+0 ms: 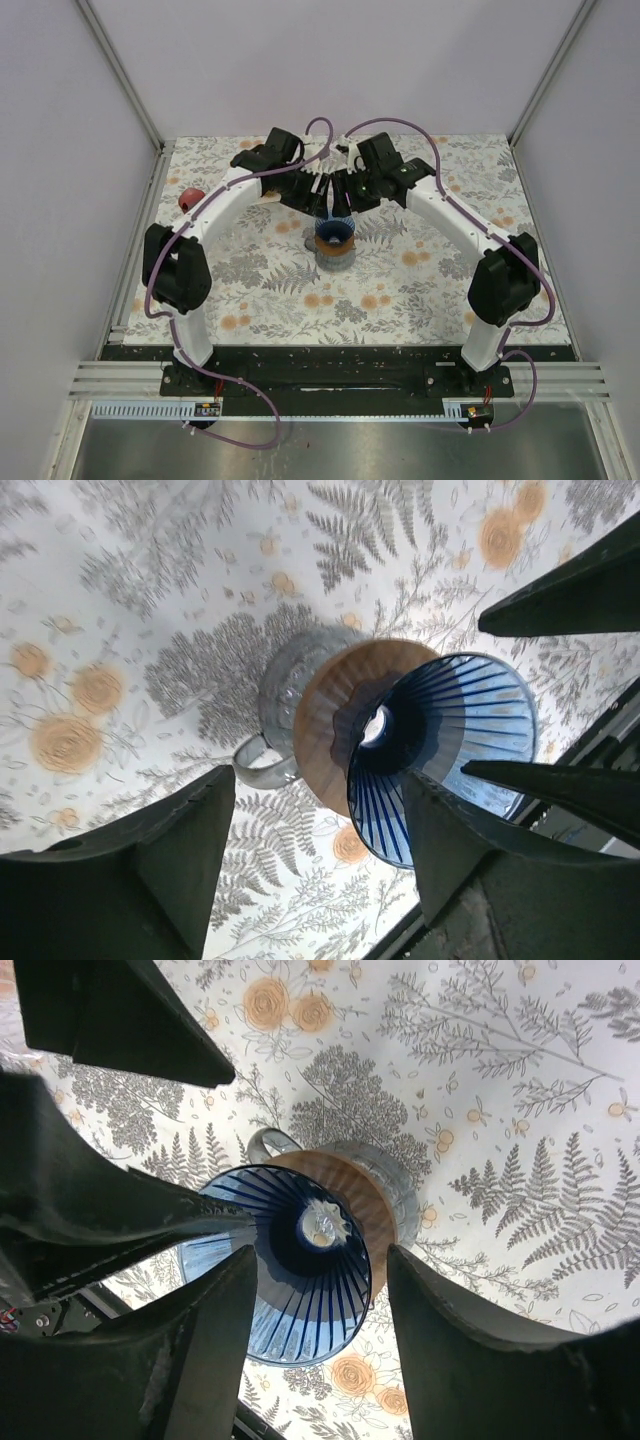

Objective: Place the coffee filter in the dripper

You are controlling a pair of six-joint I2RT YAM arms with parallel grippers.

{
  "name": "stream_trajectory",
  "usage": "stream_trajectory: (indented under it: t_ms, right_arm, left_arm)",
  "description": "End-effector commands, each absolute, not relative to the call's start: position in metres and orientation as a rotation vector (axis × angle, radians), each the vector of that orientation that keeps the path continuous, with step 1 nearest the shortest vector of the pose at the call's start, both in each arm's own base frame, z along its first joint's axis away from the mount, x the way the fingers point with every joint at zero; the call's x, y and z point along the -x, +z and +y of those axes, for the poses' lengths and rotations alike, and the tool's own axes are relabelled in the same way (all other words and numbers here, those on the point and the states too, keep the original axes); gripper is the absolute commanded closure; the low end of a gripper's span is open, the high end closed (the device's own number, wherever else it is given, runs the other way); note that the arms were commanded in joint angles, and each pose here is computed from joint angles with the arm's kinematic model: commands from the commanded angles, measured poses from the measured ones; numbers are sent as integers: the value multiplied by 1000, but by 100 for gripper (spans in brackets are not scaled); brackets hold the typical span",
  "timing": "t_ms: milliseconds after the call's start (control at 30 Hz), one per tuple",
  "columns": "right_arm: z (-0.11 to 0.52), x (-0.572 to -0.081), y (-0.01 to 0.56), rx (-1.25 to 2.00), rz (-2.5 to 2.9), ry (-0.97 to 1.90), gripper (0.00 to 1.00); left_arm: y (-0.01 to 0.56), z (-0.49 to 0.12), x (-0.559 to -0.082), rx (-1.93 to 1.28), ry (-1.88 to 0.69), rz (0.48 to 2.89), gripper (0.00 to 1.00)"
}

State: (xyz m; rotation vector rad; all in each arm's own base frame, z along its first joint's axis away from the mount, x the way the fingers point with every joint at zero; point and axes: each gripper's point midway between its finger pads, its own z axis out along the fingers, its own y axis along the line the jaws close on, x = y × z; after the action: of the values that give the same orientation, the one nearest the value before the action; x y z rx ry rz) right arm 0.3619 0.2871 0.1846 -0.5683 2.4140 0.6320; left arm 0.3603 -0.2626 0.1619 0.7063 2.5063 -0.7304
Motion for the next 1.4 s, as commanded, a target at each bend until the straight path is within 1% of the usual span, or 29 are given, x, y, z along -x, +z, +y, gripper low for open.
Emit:
stream_trajectory:
  t_ms: [0,100,167,233,333,400,533,700,867,1033,1367]
  right_arm:
    - [288,-371,222,604,2310,608,36]
    - [284,-370,233,624,2285,585,34]
    - [279,-369,241,634,2261,560,33]
    - [272,-367,248,645,2235,531,31]
    - [261,-364,256,672,2196,477,29]
    - [256,-362,258,674,2180,463,28]
    - [253,-359,258,684,2166,462,27]
    - [250,-357,251,689,2178,450,26]
    - [250,-356,251,697,2173,450,25]
    - [246,-353,253,709,2163,446,24]
    - [245,-350,256,719,2153,447,24]
  left_arm:
    - [235,-255,-383,-704,-725,2293,27]
    - [250,-235,-395,-697,-700,2261,24]
    - [251,-215,-405,-729,-634,2259,22]
    - [243,-182,-427,-748,-414,2267,22]
    - [224,-123,-459,-809,80,2258,22]
    - [216,-102,-469,-859,259,2230,22]
    - [193,-77,-484,-976,501,2191,25]
    - [157,-66,-494,-1128,707,2135,25]
    - [127,-63,-506,-1179,792,2134,25]
    - [120,-60,-527,-1136,892,2084,34]
    - [93,-60,-541,-1170,919,2062,42]
